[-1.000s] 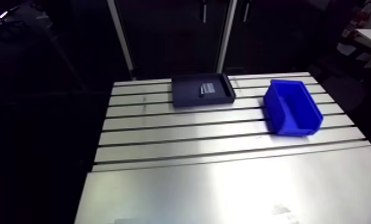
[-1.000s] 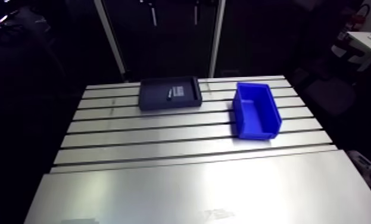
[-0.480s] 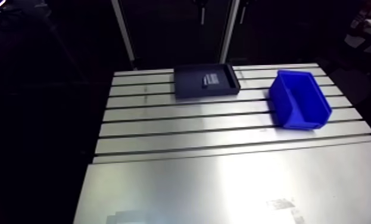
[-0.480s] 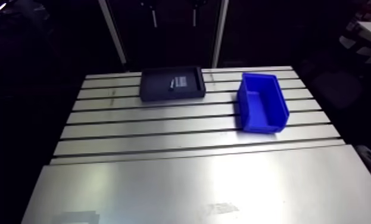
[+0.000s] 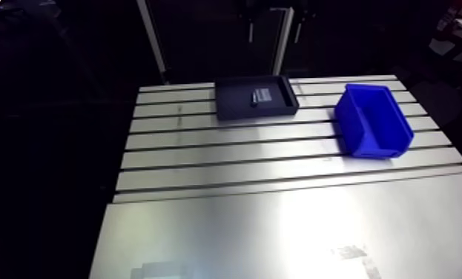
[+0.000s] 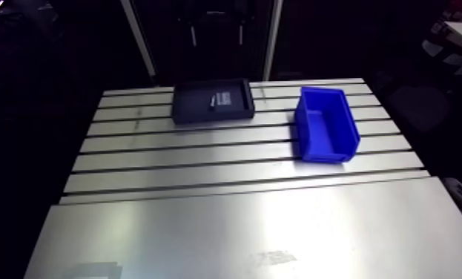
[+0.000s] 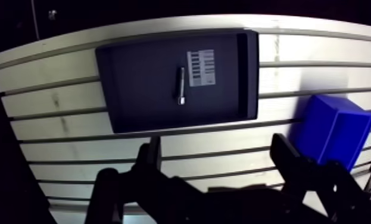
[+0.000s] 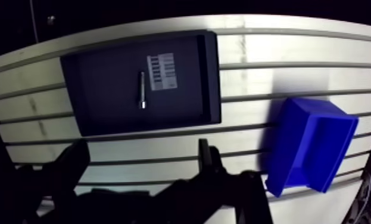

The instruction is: Pick up the M10 bolt from the tray and put it into the blue bin.

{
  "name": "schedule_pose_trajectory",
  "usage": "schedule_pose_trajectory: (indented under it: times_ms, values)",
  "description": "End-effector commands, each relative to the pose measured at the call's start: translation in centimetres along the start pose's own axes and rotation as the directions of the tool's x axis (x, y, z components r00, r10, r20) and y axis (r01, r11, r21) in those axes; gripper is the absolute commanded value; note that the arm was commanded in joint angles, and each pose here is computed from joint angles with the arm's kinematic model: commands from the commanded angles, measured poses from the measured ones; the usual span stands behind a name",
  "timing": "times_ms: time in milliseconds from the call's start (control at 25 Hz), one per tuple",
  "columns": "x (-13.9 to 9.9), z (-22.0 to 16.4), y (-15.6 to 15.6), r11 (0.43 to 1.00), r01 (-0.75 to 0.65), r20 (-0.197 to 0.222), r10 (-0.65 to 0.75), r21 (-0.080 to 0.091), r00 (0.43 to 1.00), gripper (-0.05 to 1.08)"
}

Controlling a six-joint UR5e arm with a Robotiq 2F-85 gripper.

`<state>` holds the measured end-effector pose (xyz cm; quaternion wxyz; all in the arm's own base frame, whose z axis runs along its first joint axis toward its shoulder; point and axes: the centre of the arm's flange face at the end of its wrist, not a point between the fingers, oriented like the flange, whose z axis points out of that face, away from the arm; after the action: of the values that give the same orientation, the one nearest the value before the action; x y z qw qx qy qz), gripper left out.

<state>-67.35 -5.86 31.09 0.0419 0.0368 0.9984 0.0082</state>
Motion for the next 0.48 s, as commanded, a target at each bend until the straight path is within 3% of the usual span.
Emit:
schedule_pose_trajectory:
  times_ms: [40,480]
  values:
    - [-0.2,4.6,-0.6,1.0,0.008,0.02,-0.008,-0.003,1.0,0.01]
    - [0.4,9.8,-2.1,0.999,0.029,0.03,-0.028,-0.014,0.999,0.01]
